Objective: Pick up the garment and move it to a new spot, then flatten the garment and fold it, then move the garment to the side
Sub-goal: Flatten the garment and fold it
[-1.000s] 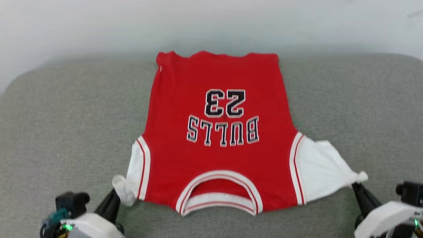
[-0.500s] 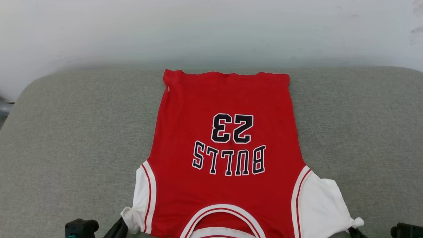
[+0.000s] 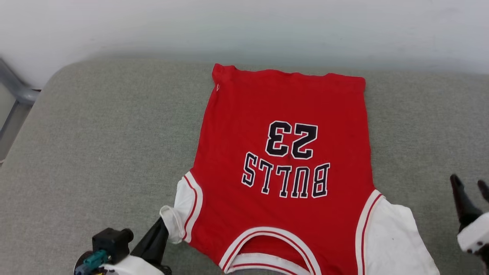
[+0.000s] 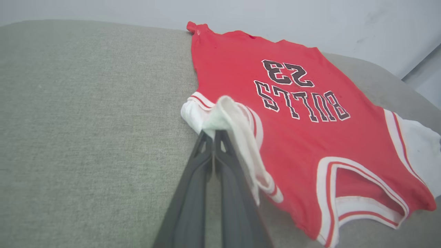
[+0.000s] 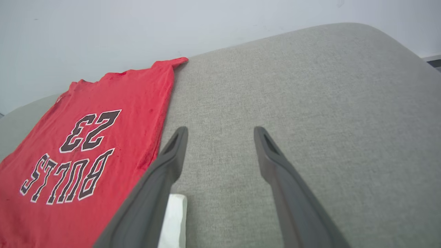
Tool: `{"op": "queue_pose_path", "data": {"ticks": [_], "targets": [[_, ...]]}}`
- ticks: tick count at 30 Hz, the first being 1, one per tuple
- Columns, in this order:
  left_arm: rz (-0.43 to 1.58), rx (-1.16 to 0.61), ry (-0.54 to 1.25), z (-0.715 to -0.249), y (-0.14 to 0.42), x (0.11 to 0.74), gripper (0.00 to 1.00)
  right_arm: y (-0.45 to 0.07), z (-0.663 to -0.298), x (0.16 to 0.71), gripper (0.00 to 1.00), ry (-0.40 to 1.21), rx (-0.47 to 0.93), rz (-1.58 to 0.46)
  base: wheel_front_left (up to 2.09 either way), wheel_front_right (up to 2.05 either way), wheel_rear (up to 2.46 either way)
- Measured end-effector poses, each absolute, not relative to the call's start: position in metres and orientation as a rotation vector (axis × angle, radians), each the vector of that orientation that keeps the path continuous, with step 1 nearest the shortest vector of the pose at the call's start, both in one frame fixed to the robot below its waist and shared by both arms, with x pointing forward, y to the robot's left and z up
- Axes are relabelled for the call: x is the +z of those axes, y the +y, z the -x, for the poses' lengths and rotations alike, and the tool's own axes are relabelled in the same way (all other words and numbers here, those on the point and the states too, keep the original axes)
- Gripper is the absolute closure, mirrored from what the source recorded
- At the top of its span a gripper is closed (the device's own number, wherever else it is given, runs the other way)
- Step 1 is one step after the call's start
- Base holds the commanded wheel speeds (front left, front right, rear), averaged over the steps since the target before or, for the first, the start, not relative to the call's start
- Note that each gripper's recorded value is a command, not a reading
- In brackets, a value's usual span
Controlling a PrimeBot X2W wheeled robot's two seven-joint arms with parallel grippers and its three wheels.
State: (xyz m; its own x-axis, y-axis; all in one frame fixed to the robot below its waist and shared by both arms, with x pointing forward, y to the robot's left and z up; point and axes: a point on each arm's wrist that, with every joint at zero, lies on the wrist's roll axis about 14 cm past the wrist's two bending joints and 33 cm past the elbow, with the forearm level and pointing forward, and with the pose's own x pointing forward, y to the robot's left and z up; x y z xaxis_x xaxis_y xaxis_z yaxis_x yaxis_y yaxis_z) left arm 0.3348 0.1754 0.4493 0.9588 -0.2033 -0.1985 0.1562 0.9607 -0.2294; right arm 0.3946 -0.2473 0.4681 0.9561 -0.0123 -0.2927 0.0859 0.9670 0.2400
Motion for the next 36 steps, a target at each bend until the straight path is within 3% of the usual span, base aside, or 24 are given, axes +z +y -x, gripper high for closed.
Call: {"op": "queue_pose_path", "data": {"ticks": [5,21,29,36], "targets": [[0.201,-0.174,0.158,-0.357,0.175,0.465,1.0,-0.242,-0.456,0.476,0.0,0.325,-0.006,-0.249,0.0,0.0,0.0],[0.224,-0.16,0.074,-0.416,0.169,0.468,1.0,-0.169,-0.624,0.435,0.0,0.695,0.171,-0.178,0.0,0.0,0.0],[0.221,-0.135,0.092,-0.425,0.175,0.452,1.0,-0.132,-0.663,0.387,0.0,0.816,0.21,-0.142,0.0,0.0,0.0],[0.216,-0.105,0.116,-0.424,0.183,0.44,1.0,-0.119,-0.65,0.337,0.0,1.007,0.221,-0.123,0.0,0.0,0.0]]}}
